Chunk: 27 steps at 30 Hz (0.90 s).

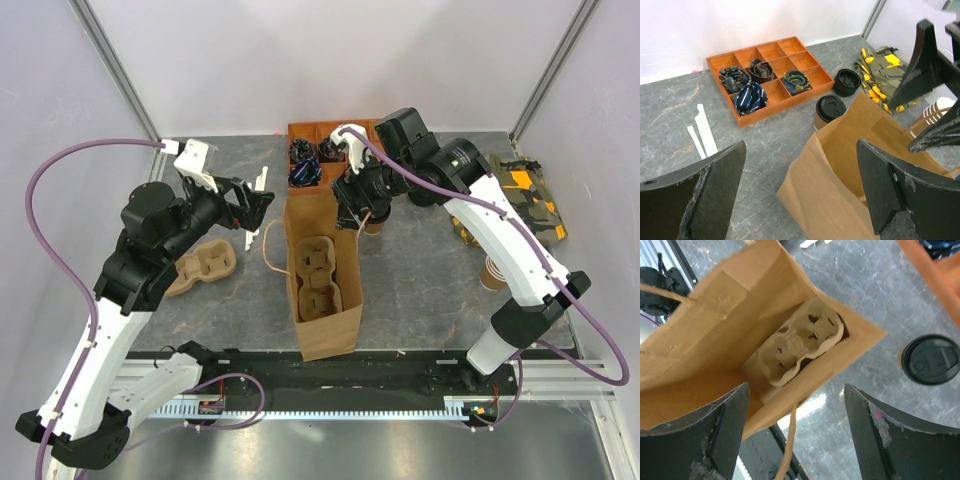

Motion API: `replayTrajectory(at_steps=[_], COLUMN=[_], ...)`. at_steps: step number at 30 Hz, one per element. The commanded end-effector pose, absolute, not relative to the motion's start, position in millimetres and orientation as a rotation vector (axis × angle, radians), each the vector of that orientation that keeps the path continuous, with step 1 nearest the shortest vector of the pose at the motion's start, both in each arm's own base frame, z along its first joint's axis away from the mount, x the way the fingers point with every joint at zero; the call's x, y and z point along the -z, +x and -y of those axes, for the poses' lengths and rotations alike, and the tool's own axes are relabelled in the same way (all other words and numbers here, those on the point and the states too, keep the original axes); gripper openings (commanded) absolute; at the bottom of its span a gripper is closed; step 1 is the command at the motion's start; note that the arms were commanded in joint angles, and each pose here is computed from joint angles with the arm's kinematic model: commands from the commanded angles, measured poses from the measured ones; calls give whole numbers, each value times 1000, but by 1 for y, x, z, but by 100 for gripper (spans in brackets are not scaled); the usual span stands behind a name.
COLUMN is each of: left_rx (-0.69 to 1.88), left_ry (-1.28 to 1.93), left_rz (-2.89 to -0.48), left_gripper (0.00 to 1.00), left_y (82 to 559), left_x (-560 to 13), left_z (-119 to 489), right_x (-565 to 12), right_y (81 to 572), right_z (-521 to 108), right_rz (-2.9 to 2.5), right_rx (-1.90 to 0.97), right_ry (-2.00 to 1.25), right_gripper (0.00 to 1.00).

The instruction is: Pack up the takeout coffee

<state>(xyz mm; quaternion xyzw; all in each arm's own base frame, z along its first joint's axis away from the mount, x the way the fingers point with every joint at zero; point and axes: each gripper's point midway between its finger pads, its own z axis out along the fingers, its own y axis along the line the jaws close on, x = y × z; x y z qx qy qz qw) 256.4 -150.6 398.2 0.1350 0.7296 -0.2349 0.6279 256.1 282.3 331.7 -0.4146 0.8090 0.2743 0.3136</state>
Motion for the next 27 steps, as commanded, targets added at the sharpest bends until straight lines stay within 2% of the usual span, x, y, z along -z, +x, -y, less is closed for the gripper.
replayTrajectory(at_steps=[1, 4, 8, 12, 18, 21, 22, 23, 24, 27], left_rx=[564, 583, 588, 596, 588, 590, 591, 593, 591, 585], left_ry=[268, 276, 290, 306, 312, 310, 311, 314, 317, 334], left_rz=[-1624, -1631, -1634, -1639, -1640, -1647, -1651, -1654, -1645, -1649], left_gripper=[98, 97, 96, 95, 95, 95, 95, 95, 95, 95], left_y=[262, 261, 262, 265, 273, 277, 280, 281, 283, 292], left_x=[-411, -408, -407, -403, -398, -394, -392, -390, -390, -386], left_z=[151, 154, 157, 161, 163, 164, 165, 166, 166, 168], right_x=[-326, -323, -318, -312, -303, -303, -304, -304, -305, -307], right_y=[253, 257, 263, 261, 255, 254, 255, 255, 255, 253], right_z=[-276, -273, -269, -269, -274, -273, -271, -268, -265, -252], right_rz=[-2192, -2212, -2246, -2274, -2302, -2312, -2318, -2323, -2329, -2355], right_rx=[-702, -686, -670, -683, -735, -750, -750, -744, -739, -718], right_ry=[-1047, -1026, -994, -991, -1017, -1015, -1008, -1003, -997, -956], right_gripper=[84, 79, 63, 56, 39, 21, 9, 4, 0, 0])
